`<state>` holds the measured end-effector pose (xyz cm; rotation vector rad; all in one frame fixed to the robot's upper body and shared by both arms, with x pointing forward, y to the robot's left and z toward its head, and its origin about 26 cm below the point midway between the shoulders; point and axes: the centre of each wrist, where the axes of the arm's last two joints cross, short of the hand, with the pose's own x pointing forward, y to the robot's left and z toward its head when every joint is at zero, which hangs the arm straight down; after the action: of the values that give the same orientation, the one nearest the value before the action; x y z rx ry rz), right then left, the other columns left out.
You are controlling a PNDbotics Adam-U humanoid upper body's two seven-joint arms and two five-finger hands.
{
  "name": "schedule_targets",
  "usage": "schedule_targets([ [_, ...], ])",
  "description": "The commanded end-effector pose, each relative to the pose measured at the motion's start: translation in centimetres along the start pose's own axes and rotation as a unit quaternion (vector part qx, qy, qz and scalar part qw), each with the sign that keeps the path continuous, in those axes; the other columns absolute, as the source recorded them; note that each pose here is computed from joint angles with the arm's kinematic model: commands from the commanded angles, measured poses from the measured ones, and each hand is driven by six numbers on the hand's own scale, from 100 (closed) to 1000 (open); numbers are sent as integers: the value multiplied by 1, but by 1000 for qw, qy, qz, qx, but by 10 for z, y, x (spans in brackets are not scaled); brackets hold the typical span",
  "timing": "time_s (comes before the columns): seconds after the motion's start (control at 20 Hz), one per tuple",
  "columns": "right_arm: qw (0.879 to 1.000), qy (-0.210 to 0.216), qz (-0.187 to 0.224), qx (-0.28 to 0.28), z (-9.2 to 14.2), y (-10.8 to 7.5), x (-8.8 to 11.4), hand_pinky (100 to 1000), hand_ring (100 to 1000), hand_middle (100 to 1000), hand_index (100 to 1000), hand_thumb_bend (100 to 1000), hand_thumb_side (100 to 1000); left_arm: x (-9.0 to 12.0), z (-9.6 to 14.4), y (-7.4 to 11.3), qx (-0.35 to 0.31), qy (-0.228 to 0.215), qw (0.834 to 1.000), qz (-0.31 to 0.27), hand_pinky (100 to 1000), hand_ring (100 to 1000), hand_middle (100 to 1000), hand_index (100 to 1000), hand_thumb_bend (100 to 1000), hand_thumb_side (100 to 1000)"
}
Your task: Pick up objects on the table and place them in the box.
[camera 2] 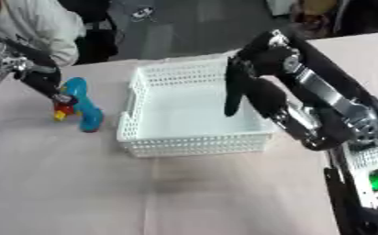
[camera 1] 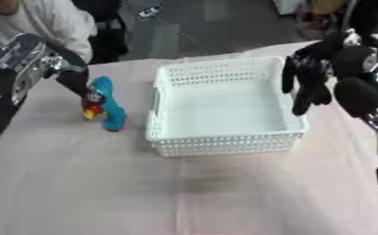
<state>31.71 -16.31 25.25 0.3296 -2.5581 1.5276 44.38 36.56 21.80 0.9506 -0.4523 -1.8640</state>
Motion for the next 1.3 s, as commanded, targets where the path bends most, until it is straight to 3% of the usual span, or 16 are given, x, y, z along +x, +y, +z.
schedule_targets([
  [0.05,998,-39,36,36,-7,-6,5,410,202,194,479,100,1000,-12,9,9,3,14,1000,1,386,592,693,740,712,1000],
  [0.75,998,-41,34,37,-8,-6,6,411,202,195,478,100,1000,-4,1,10,-5,8,1000,-14,410,599,727,836,723,1000],
  [0.85,998,-41,34,38,-8,-6,6,412,202,195,478,100,1000,-3,0,9,-6,5,1000,-17,431,625,765,895,713,1000],
  [1.3,998,-43,33,38,-9,-6,6,412,201,195,479,100,1000,0,-6,2,-19,-5,999,-31,471,686,823,961,727,1000],
])
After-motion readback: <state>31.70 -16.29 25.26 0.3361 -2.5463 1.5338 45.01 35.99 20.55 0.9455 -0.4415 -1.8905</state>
